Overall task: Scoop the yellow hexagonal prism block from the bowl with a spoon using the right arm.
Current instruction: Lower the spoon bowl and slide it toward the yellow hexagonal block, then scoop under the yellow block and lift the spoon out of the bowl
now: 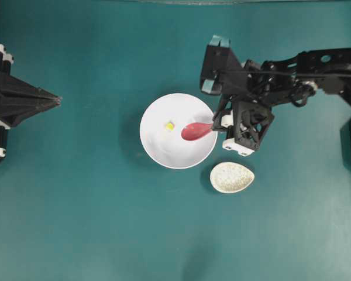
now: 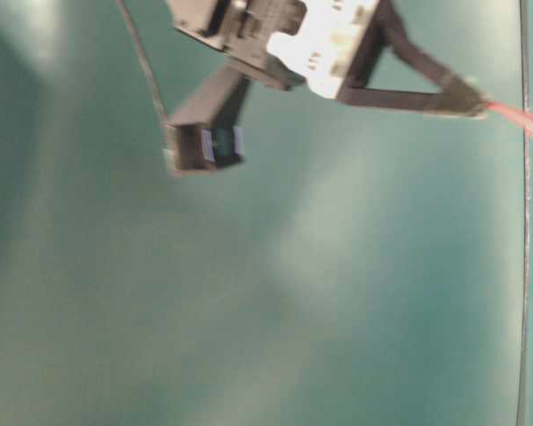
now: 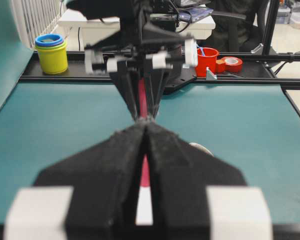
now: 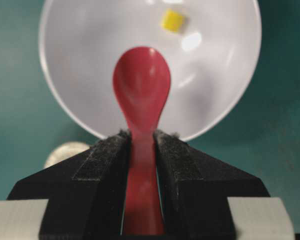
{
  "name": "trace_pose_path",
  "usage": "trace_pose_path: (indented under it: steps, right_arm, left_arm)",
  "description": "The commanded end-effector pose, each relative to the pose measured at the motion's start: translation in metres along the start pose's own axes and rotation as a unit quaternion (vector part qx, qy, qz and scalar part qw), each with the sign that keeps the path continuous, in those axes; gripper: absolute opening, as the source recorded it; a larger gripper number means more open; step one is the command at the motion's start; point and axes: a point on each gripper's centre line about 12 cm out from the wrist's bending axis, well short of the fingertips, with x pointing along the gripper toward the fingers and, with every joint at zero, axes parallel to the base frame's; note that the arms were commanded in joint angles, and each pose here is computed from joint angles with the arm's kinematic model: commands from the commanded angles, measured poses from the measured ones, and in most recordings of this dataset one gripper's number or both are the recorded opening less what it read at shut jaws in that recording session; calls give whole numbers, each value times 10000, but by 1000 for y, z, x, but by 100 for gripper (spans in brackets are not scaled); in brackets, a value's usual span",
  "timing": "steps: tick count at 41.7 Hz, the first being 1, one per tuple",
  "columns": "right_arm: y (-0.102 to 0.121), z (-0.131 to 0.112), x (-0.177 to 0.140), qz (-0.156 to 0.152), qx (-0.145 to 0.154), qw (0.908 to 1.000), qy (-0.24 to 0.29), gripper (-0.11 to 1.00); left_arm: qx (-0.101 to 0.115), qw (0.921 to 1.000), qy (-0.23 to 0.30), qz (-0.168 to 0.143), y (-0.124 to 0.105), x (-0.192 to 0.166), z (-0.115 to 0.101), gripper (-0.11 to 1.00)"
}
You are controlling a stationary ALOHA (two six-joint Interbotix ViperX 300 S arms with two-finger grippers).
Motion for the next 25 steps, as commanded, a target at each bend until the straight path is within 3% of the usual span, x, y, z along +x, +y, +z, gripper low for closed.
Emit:
trace_pose_path:
  steps: [1,11,25]
  right_arm:
    - [0,8,-2,-40,-42,9999,-126,23]
    - [-7,7,19,-211,7,9998,-41,23]
    - [-9,15,33,-241,8,9991,-351,23]
  left_arm:
    - [8,10000,-84,5,0,3,8,1]
    - [8,9999,-100,-3,0,3,9,1]
    - [8,10000,-92,-3,0,3,8,1]
